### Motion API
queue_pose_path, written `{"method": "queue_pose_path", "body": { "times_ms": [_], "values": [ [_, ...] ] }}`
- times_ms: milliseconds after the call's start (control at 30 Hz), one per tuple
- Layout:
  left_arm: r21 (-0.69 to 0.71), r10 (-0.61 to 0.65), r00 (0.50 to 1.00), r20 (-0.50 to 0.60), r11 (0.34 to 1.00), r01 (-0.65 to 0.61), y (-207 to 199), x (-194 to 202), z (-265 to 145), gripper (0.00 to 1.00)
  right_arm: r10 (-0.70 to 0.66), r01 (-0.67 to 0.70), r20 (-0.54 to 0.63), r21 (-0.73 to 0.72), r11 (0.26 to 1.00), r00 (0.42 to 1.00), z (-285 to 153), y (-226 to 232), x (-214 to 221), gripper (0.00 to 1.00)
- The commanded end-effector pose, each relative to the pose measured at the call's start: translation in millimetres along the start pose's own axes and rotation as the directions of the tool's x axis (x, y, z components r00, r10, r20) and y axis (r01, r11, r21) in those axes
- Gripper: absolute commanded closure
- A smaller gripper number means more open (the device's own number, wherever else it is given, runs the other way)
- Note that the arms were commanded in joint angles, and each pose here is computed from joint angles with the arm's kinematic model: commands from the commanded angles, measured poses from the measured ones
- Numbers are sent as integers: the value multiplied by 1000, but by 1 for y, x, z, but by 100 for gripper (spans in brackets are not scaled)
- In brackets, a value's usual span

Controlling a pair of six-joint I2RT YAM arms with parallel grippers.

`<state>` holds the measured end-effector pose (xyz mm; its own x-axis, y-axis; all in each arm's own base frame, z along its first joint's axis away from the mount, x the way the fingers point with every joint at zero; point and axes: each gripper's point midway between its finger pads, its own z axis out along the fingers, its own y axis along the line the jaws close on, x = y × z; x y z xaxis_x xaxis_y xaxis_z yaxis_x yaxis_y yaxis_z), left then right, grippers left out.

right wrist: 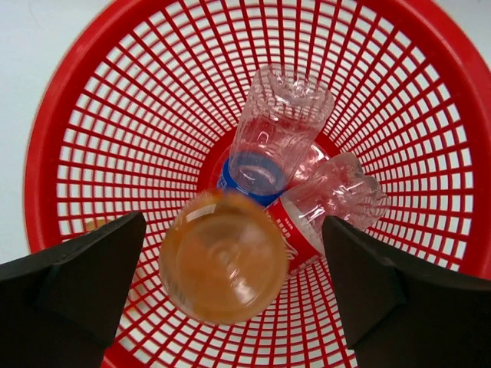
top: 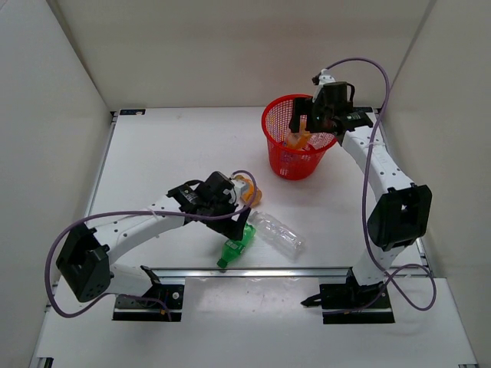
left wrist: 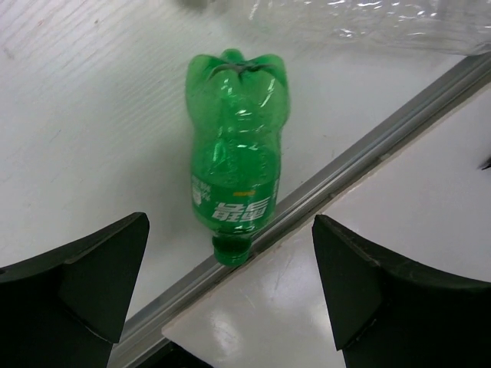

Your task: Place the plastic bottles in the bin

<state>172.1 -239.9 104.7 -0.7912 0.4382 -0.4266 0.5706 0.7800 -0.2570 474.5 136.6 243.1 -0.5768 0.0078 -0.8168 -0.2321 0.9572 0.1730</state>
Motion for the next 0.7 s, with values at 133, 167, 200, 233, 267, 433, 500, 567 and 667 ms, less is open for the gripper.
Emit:
{"method": "queue_pose_path", "body": {
  "times_ms": [133,167,200,233,267,433,500,567,667],
  "values": [
    [88,92,996,-22,992,-89,-22,13,15,1,31,-27,196,-23,999,980,-76,3,-60,1],
    [87,98,995,-33,992,-95,-21,15,18,1,37,-38,194,-2,999,980,-76,-8,-55,1],
    [76,103,994,-44,992,-100,-18,18,21,1,50,-51,200,3,999,979,-86,-10,-49,1],
    [73,120,991,-60,991,-116,-17,23,25,1,64,-68,229,12,998,971,-102,-18,-53,1],
    [74,119,991,-62,991,-114,-17,23,25,1,72,-81,241,27,996,968,-113,-26,-47,1],
    [62,139,985,-105,989,-133,-16,35,40,2,137,-164,229,103,981,964,-146,-61,-8,1],
    [40,135,985,-108,991,-132,-11,36,45,1,138,-176,235,149,973,962,-162,-74,7,1],
    [8,130,985,-113,991,-130,-6,35,52,1,153,-192,211,178,965,965,-164,-80,26,1],
    [-15,131,985,-110,991,-133,-1,31,58,2,215,-247,157,230,941,964,-163,-100,71,1]
  ]
}}
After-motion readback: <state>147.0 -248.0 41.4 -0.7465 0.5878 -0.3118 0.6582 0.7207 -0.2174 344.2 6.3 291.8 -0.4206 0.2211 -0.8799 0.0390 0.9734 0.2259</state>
